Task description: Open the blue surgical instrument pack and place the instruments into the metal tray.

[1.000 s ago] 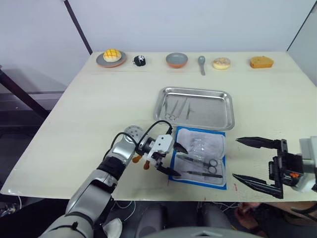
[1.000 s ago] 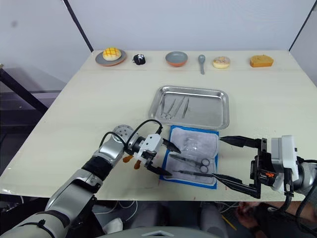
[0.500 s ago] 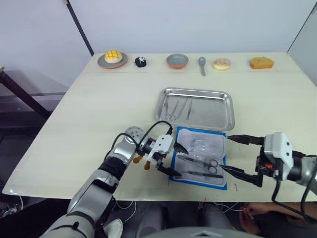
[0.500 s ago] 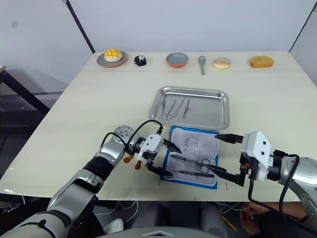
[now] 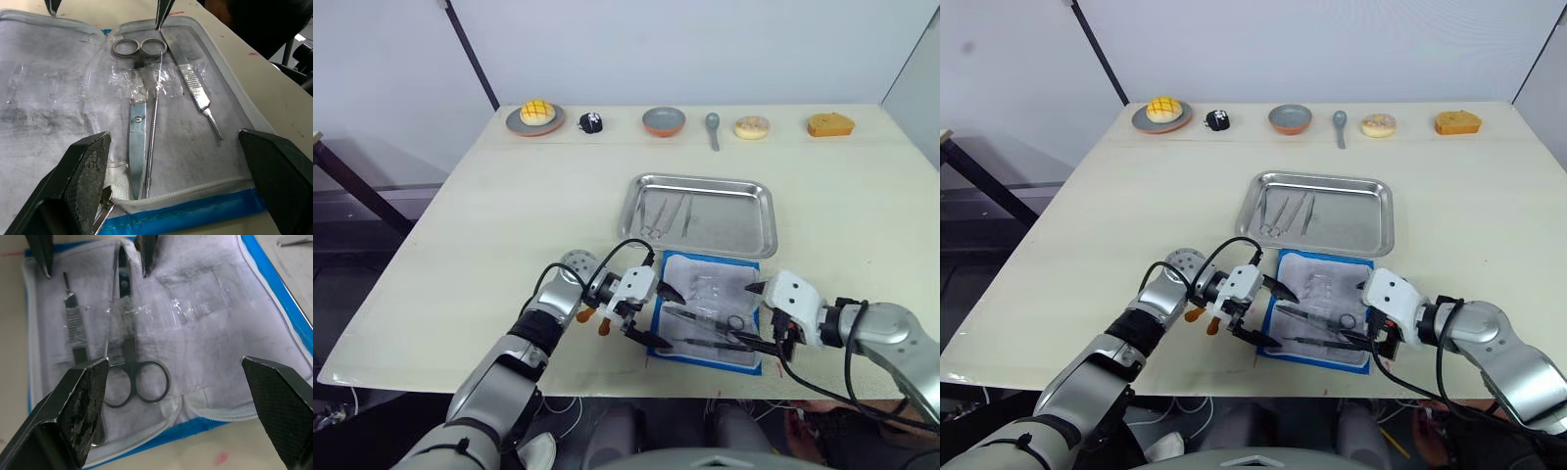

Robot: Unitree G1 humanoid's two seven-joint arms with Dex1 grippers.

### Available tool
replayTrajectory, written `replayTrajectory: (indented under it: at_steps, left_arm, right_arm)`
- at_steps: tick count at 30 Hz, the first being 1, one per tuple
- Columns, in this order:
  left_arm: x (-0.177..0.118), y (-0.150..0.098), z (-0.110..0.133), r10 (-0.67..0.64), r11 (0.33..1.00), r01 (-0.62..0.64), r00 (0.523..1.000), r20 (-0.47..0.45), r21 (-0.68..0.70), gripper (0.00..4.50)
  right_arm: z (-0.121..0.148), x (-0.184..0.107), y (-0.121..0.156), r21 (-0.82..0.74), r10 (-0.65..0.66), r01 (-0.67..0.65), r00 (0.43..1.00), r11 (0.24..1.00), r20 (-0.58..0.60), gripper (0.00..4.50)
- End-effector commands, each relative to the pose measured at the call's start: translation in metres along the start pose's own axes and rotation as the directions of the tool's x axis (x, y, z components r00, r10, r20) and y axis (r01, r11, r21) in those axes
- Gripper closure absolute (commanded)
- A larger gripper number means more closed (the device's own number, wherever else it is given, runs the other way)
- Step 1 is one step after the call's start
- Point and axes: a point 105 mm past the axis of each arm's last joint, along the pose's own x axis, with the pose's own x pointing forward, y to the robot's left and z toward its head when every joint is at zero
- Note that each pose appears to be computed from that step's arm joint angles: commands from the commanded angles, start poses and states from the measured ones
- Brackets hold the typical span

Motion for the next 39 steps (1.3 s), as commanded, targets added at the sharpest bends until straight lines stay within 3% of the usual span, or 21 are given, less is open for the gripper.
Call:
replayTrajectory:
  at_steps: [1, 16, 19, 20, 23, 24, 28, 39]
  left_arm:
    - [0.016, -0.034, -0.045, -0.098, 0.976, 0.082, 0.993, -0.071, -0.203, 0.10]
    - [0.028, -0.037, -0.045, -0.078, 0.972, 0.068, 0.996, -0.037, -0.224, 0.10]
    - [0.030, -0.038, -0.044, -0.078, 0.972, 0.069, 0.996, -0.034, -0.227, 0.00]
    - [0.031, -0.038, -0.044, -0.077, 0.972, 0.068, 0.996, -0.033, -0.227, 0.00]
    - [0.032, -0.037, -0.044, -0.075, 0.972, 0.066, 0.997, -0.031, -0.226, 0.00]
    - [0.032, -0.037, -0.043, -0.074, 0.972, 0.065, 0.997, -0.031, -0.225, 0.00]
    - [0.033, -0.037, -0.043, -0.076, 0.972, 0.067, 0.997, -0.029, -0.226, 0.00]
    - [0.037, -0.036, -0.042, -0.073, 0.972, 0.066, 0.997, -0.023, -0.227, 0.00]
  right_arm:
    - [0.007, 0.005, -0.002, -0.026, -0.013, 0.013, 1.000, 1.000, 0.000, 0.00]
    - [-0.008, 0.023, 0.002, -0.033, 0.023, -0.025, 0.997, 0.999, -0.072, 0.00]
    - [-0.010, 0.024, 0.005, -0.019, 0.043, -0.045, 0.996, 0.999, -0.084, 0.77]
    - [-0.011, 0.023, 0.006, -0.013, 0.052, -0.053, 0.995, 0.999, -0.089, 1.33]
    - [-0.014, 0.022, 0.008, 0.000, 0.068, -0.068, 0.992, 0.998, -0.108, 2.35]
    - [-0.015, 0.021, 0.009, 0.002, 0.074, -0.074, 0.991, 0.997, -0.113, 3.10]
    - [-0.016, 0.019, 0.010, 0.001, 0.085, -0.085, 0.989, 0.996, -0.121, 4.42]
    - [0.004, 0.017, 0.016, -0.088, 0.146, -0.156, 0.983, 0.984, -0.110, 4.47]
